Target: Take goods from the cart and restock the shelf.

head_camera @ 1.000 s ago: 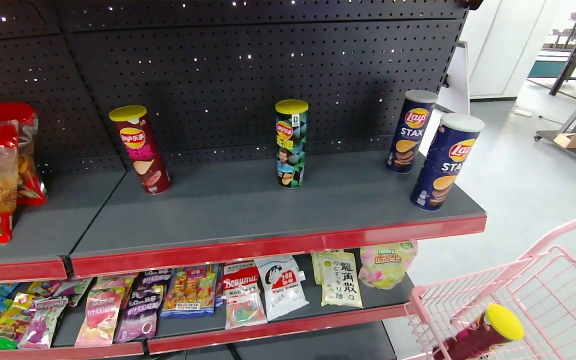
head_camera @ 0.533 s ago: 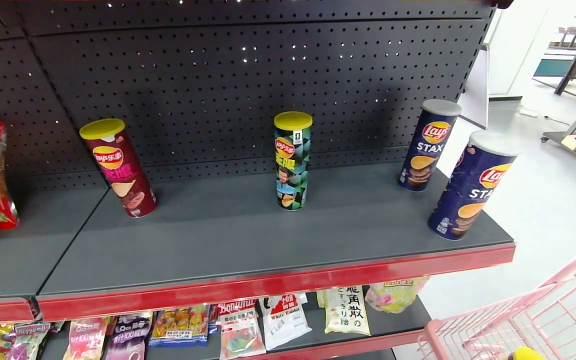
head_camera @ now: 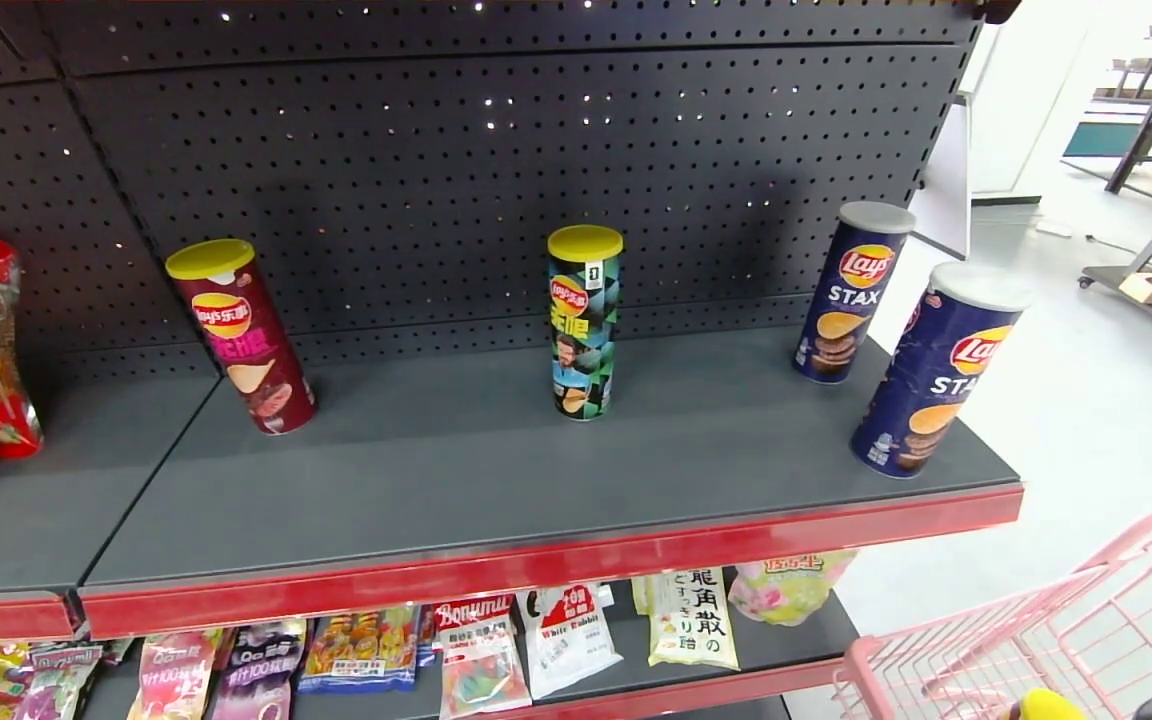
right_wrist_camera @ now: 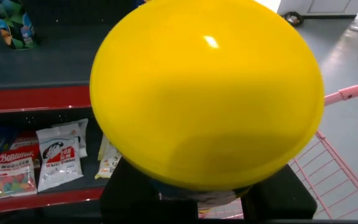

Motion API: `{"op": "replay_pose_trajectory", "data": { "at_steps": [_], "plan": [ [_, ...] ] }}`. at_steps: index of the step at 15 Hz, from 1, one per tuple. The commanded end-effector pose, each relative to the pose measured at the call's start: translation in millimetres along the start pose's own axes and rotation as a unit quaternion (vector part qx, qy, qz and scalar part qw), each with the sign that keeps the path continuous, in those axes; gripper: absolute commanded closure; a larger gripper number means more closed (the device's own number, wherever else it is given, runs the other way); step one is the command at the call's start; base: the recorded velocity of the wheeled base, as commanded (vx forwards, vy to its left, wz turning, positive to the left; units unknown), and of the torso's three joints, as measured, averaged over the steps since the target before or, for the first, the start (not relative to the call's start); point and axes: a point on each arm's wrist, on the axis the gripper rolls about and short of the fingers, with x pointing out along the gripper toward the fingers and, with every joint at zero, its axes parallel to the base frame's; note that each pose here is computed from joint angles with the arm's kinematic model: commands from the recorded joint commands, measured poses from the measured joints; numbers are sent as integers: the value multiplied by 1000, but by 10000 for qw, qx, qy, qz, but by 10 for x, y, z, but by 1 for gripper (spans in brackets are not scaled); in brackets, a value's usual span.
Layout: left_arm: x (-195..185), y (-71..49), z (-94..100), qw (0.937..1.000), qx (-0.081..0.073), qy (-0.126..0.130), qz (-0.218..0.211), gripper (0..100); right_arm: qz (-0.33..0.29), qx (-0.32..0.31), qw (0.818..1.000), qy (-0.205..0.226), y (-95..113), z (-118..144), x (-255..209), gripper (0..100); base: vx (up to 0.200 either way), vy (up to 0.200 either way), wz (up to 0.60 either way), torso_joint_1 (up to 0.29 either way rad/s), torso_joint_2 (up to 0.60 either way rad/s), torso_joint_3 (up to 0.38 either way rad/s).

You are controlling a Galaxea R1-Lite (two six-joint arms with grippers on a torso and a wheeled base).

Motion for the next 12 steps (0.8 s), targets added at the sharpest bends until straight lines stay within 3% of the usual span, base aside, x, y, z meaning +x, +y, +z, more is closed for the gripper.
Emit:
{"op": "replay_pose_trajectory", "data": {
  "at_steps": [1,2,3,4,6,7,8,10,11,12],
  "plan": [
    [-18,-2,169,9995,-82,-136,-273,0,11,-31,10000,80,5,-29,14,100,0,0,0,0,0,0],
    [88,27,838,9968,-464,-63,-653,0,18,-69,9998,170,10,-70,26,100,0,0,0,0,0,0],
    [305,49,1282,9933,-826,88,-803,0,23,-103,9997,238,14,-105,36,100,0,0,0,0,0,0],
    [557,64,1537,9915,-917,303,-877,0,23,-213,9993,299,18,-133,47,100,0,0,0,0,0,0],
    [914,19,1572,9857,-366,509,-1564,0,-10,-324,9989,325,20,-127,53,100,0,0,0,0,0,0],
    [1187,-32,1623,9765,-318,609,-2042,0,-1,-325,9989,331,22,-142,51,100,0,0,0,0,0,0],
    [1396,-71,1706,9713,-308,603,-2282,0,32,-328,9988,351,23,-159,54,100,0,0,0,0,0,0],
    [1919,-293,1876,9508,-283,650,-3017,0,70,-341,9985,431,27,-191,69,100,0,0,0,0,0,0],
    [2117,-381,1833,9402,-275,830,-3293,0,54,-340,9985,425,27,-187,68,100,0,0,0,0,0,0],
    [2284,-488,1726,9270,-142,987,-3615,0,44,-337,9986,403,26,-188,63,100,0,0,0,0,0,0]
  ]
}}
